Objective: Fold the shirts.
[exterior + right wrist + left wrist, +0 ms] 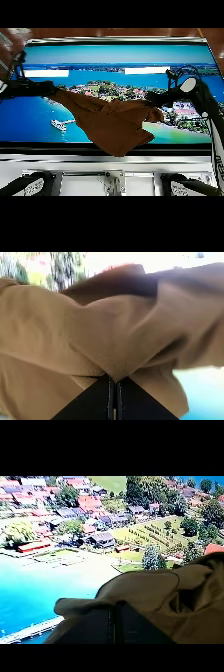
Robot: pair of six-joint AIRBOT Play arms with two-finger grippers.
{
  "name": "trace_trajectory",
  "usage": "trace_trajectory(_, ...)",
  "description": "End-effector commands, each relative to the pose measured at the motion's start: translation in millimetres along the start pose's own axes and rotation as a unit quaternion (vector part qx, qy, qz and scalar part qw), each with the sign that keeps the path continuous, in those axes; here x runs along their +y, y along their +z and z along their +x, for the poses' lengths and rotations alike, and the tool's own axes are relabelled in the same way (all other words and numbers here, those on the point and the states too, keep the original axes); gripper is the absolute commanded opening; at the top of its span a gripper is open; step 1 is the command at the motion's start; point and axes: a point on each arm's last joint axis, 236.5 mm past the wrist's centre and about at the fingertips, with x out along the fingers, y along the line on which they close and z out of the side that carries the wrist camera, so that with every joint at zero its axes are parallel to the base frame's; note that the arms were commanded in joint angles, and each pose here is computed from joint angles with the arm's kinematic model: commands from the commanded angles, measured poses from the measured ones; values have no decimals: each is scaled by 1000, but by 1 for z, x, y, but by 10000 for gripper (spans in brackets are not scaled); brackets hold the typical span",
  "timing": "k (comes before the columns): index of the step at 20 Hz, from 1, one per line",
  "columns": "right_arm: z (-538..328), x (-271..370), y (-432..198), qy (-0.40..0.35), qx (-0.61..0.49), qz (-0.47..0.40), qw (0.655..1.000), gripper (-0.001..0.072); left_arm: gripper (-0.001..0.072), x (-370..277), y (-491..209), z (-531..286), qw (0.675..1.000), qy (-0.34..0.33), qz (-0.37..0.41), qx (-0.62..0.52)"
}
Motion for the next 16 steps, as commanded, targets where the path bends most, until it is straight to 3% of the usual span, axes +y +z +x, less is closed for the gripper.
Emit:
trace_trajectory(1, 38, -7, 32, 9, -53, 44, 998, 66, 34, 6, -27, 68, 994, -37, -77, 67)
trace_trajectory(4, 58, -14, 23, 8, -25, 67, 997, 67, 36, 6, -59, 104, 987, -36, -94, 124)
trace_trajectory(5, 60, -13, 22, 12, -22, 71, 997, 105, 123, 7, -66, 111, 984, -34, -105, 137)
trace_trajectory(6, 57, -11, 26, 17, -30, 72, 997, 278, 360, 7, -70, 113, 982, -33, -115, 145)
trace_trajectory(7, 49, -8, 29, 23, -28, 66, 997, 512, 574, 11, -70, 110, 980, -31, -123, 151)
trace_trajectory(8, 36, -7, 33, 25, -27, 42, 998, 558, 583, 15, -69, 102, 978, -34, -127, 160)
trace_trajectory(11, -29, -40, 38, -35, -14, -31, 999, 558, 556, 36, -63, 56, 966, -42, -148, 206)
trace_trajectory(12, -57, -70, 37, -85, -11, -36, 996, 558, 407, 47, -64, 38, 964, -36, -151, 217)
trace_trajectory(13, -86, -102, 29, -132, 0, -22, 991, 557, 368, 58, -66, 20, 963, -21, -150, 222)
trace_trajectory(15, -119, -145, 5, -154, 20, 39, 987, 556, 406, 77, -78, -6, 965, 20, -141, 222)
trace_trajectory(16, -124, -157, -8, -138, 33, 74, 987, 556, 577, 76, -92, -12, 963, 25, -144, 225)
